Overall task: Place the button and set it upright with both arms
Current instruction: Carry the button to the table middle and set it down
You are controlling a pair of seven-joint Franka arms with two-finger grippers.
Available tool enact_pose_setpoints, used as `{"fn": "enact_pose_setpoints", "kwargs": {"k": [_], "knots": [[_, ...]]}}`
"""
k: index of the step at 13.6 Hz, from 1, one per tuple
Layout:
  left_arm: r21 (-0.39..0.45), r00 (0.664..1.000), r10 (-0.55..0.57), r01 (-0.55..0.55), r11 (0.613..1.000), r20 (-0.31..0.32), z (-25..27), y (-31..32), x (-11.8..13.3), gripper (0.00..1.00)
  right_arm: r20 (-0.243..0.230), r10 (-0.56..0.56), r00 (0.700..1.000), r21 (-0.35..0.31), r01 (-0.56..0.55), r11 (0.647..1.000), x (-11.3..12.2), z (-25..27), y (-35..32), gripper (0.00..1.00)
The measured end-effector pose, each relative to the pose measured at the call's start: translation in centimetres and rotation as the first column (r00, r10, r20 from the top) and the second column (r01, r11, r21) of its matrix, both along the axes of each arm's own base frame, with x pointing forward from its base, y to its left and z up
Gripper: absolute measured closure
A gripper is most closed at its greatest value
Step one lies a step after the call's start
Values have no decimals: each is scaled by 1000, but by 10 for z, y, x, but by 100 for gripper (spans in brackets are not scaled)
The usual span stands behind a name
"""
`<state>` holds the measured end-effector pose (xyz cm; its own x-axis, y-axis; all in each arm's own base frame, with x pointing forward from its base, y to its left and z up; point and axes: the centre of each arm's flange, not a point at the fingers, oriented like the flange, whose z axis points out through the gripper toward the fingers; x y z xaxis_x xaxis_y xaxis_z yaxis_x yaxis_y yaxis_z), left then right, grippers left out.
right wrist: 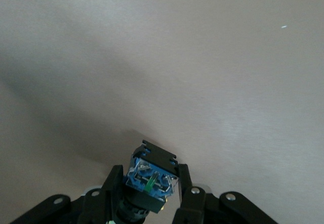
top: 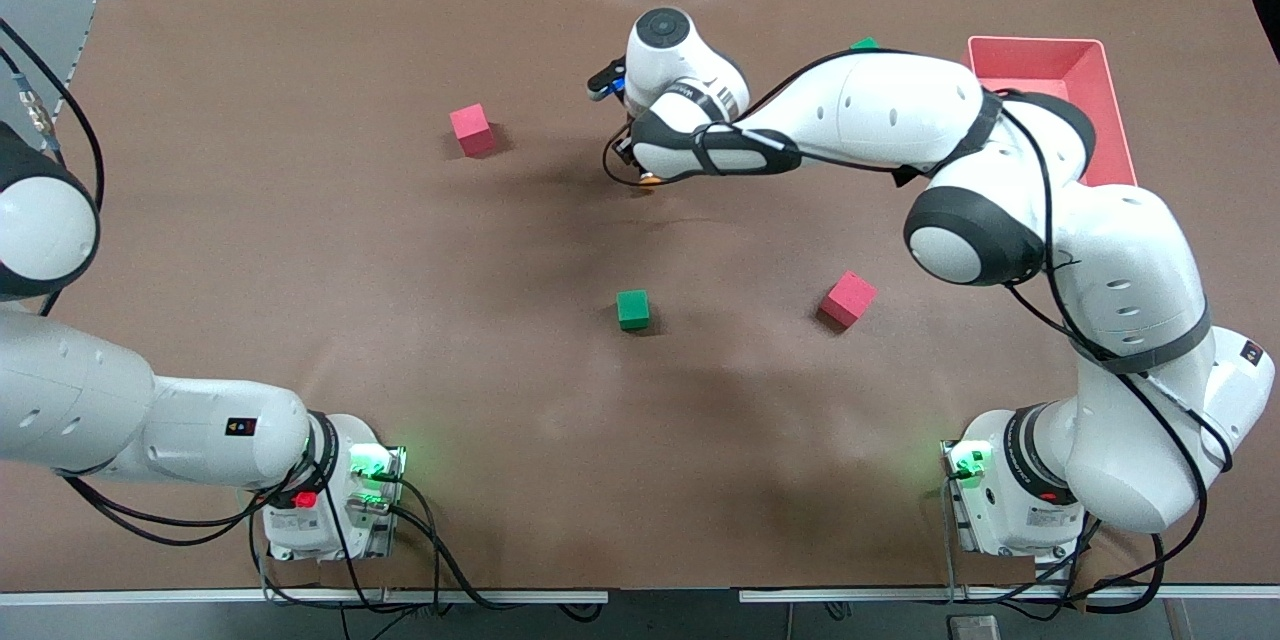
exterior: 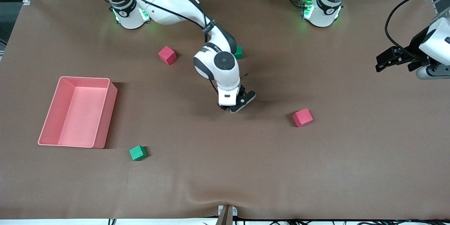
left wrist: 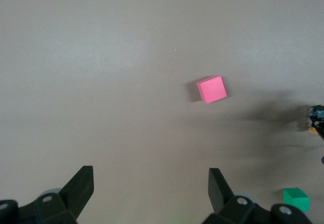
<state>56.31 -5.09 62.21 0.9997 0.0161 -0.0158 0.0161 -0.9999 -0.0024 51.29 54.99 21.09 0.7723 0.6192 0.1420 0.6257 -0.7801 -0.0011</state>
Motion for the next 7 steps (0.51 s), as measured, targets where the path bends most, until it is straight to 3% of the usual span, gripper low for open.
{"fn": "enact_pose_setpoints", "kwargs": {"k": [2,4,7], "knots": [[0,1000,-3,3,1000,-4,-2,-2,1,0,-3,-14,1000,-1,14,1000,-1,-6,3,45],[0,1000,-5,5,1000,-5,-3,-3,1,0,6,-25,1000,1,25,1000,4,-3,1,23],[0,1000,-16,16,1000,-13,-7,-9,3,0,16,-49,999,-5,49,999,18,16,-6,0]]}}
